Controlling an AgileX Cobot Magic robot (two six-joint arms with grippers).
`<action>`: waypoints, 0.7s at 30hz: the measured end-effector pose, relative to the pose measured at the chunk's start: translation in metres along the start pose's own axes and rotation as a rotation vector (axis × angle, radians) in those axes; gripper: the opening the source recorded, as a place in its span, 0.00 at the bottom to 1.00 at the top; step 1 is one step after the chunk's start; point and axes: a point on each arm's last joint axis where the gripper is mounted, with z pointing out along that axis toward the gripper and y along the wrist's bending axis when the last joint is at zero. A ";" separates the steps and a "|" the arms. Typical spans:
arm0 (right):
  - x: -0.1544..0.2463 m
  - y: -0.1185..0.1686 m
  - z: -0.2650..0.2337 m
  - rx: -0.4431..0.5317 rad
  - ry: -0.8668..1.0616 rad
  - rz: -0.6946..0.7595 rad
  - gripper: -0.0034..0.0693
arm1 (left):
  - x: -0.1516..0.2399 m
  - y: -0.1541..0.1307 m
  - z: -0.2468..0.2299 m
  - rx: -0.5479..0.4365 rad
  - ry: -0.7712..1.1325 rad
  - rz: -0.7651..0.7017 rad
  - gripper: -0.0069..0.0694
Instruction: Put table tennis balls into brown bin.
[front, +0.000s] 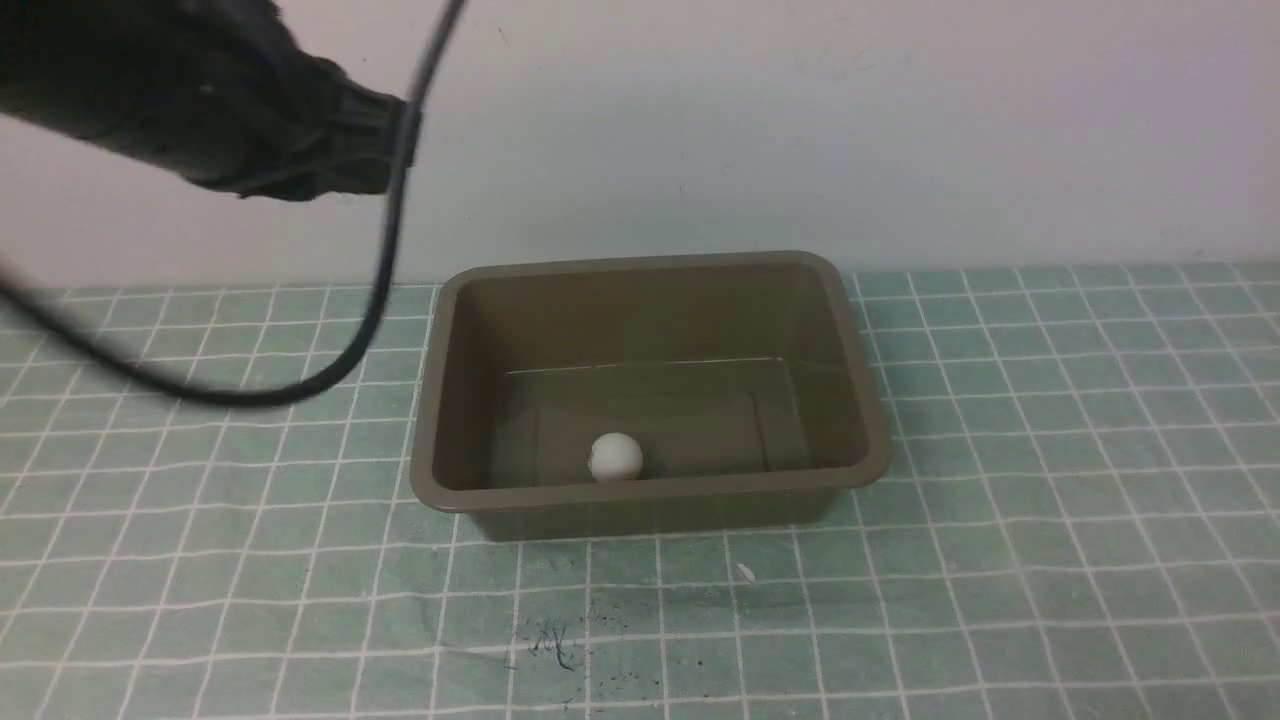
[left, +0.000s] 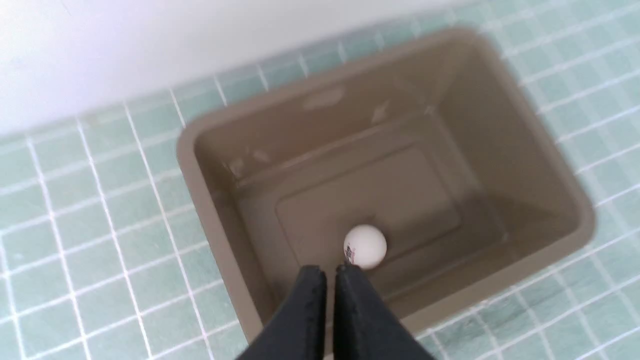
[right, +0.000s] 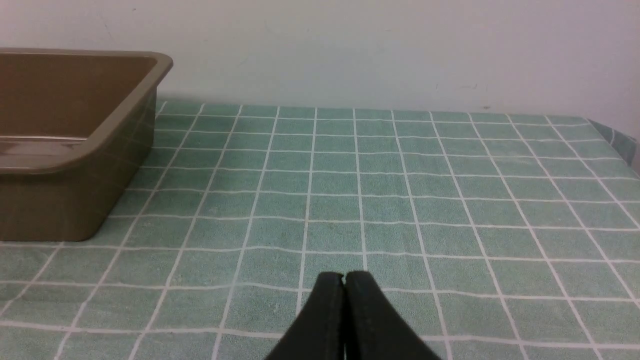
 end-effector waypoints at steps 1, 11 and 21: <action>0.000 0.000 0.000 0.000 0.000 0.000 0.03 | 0.007 -0.001 -0.011 -0.001 -0.031 0.001 0.09; 0.000 0.000 0.000 0.000 0.000 0.000 0.03 | 0.091 -0.006 -0.053 0.017 -0.110 -0.034 0.08; 0.000 0.000 0.000 0.000 0.000 0.000 0.03 | 0.102 -0.012 -0.096 0.015 -0.263 0.056 0.08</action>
